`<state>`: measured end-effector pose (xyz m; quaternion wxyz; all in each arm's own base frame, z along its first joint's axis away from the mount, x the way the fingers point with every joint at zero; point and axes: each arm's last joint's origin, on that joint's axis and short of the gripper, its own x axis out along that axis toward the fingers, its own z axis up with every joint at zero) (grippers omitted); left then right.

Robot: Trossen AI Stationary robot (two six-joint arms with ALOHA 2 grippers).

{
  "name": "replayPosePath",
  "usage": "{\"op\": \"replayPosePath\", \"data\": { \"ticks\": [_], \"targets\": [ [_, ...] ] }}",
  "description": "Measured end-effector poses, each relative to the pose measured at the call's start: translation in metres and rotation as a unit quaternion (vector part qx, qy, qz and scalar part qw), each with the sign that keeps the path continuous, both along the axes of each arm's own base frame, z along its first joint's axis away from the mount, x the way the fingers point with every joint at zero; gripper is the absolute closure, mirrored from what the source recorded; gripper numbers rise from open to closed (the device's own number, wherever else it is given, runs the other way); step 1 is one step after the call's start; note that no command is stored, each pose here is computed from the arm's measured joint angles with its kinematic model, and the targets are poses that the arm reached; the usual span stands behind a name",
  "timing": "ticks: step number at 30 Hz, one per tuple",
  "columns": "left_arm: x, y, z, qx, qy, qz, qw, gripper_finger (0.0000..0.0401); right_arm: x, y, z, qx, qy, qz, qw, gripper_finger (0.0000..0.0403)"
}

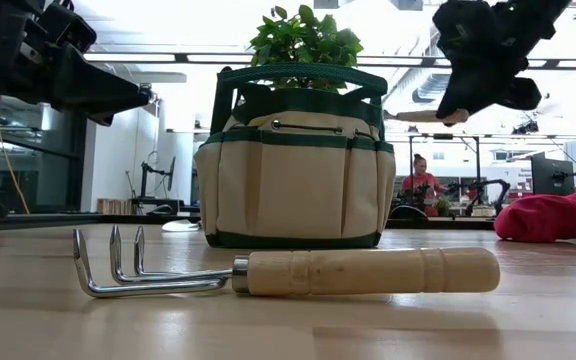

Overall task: Pick & Place Garden tools in Gardening bag
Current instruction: Put the right brown trowel into the gardening bag

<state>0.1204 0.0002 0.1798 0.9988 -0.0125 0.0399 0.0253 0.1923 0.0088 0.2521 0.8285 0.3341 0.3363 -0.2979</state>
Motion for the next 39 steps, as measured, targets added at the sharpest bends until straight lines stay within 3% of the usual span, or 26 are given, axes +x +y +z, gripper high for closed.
{"op": "replayPosePath", "data": {
  "ticks": [5,14,17,20,23,25,28,31,35,37,39],
  "targets": [
    [0.0,0.0,0.0,0.0,0.0,0.0,1.0,0.0263,0.005,0.004,0.01,-0.026,-0.027,0.043,0.998,0.0344],
    [0.0,0.0,0.0,0.0,0.0,0.0,1.0,0.0263,0.013,0.019,0.058,-0.113,-0.093,0.119,0.982,0.0344],
    [0.0,0.0,0.0,-0.001,0.0,0.0,1.0,0.0263,0.016,0.025,0.06,-0.177,-0.074,0.153,0.969,0.0344],
    [0.0,0.0,0.0,-0.001,0.0,0.0,1.0,0.0263,0.022,0.032,0.057,-0.268,-0.036,0.208,0.94,0.0344],
    [0.0,0.0,0.0,-0.002,0.0,-0.003,1.0,0.0263,0.032,0.038,0.054,-0.366,0.002,0.263,0.893,0.0344],
    [0.0,0.0,0.0,-0.002,0.0,-0.003,1.0,0.0263,0.039,0.044,0.053,-0.438,0.028,0.291,0.85,0.0344],
    [0.0,0.0,0.0,-0.002,-0.001,-0.004,1.0,0.0263,0.05,0.053,0.051,-0.556,0.094,0.328,0.758,0.0342],
    [0.0,0.0,0.001,-0.005,-0.004,-0.004,1.0,0.0263,0.061,0.06,0.052,-0.648,0.164,0.326,0.669,0.0342],
    [0.0,0.0,0.006,-0.026,-0.031,-0.005,0.999,0.0263,0.078,0.065,0.057,-0.721,0.255,0.295,0.573,0.0341],
    [0.0,-0.001,0.009,-0.039,-0.049,-0.015,0.998,0.0263,0.086,0.068,0.057,-0.743,0.289,0.304,0.522,0.0341],
    [0.0,-0.001,0.014,-0.056,-0.071,-0.023,0.996,0.0263,0.092,0.069,0.055,-0.755,0.293,0.33,0.485,0.034]
  ]
}}
